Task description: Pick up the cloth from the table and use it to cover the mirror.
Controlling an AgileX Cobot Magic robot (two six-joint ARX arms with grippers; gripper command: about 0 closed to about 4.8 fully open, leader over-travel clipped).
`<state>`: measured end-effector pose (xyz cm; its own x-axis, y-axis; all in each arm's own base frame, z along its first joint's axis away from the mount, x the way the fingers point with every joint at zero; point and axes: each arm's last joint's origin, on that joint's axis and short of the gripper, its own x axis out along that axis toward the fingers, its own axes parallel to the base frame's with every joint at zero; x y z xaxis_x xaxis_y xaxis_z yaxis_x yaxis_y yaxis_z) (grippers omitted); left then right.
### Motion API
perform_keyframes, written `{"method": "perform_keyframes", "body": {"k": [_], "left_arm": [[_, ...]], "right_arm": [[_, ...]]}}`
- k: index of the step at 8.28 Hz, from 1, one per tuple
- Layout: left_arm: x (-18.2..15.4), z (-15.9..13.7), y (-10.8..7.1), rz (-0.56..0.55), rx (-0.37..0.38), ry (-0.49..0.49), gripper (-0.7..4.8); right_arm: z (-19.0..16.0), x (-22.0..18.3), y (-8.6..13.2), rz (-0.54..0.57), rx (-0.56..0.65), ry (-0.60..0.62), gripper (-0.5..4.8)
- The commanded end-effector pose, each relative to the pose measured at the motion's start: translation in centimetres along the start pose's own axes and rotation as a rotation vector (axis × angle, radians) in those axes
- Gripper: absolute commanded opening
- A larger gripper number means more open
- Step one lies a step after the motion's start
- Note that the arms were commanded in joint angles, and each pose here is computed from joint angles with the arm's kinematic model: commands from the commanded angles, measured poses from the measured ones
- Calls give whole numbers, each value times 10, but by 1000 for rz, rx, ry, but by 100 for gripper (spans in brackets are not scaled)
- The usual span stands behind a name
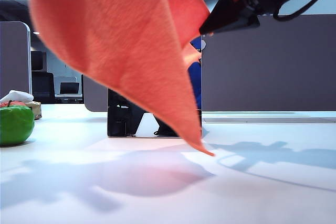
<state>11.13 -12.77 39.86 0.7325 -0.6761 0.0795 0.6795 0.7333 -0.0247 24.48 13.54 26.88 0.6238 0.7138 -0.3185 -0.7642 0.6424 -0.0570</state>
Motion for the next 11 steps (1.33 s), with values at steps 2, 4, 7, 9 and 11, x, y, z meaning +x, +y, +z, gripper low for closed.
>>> {"method": "perform_keyframes", "body": {"k": [2,4,7,9,11], "left_arm": [[-2,-3,7,246,26,42,-6],[-2,-5,8,269,32,65,-6],[-3,-8,13,431,53,95,-6],[5,-12,30,489,59,120,-6],[22,-24,48,474,53,183,-6]], "right_arm": [[26,-24,4,-46,-50,-141,-1],[29,-29,6,-53,-57,-161,-1],[38,-42,9,-70,-74,-208,-1],[46,-47,8,-115,-85,-245,-1],[54,-50,4,-224,-88,-260,-1]]}}
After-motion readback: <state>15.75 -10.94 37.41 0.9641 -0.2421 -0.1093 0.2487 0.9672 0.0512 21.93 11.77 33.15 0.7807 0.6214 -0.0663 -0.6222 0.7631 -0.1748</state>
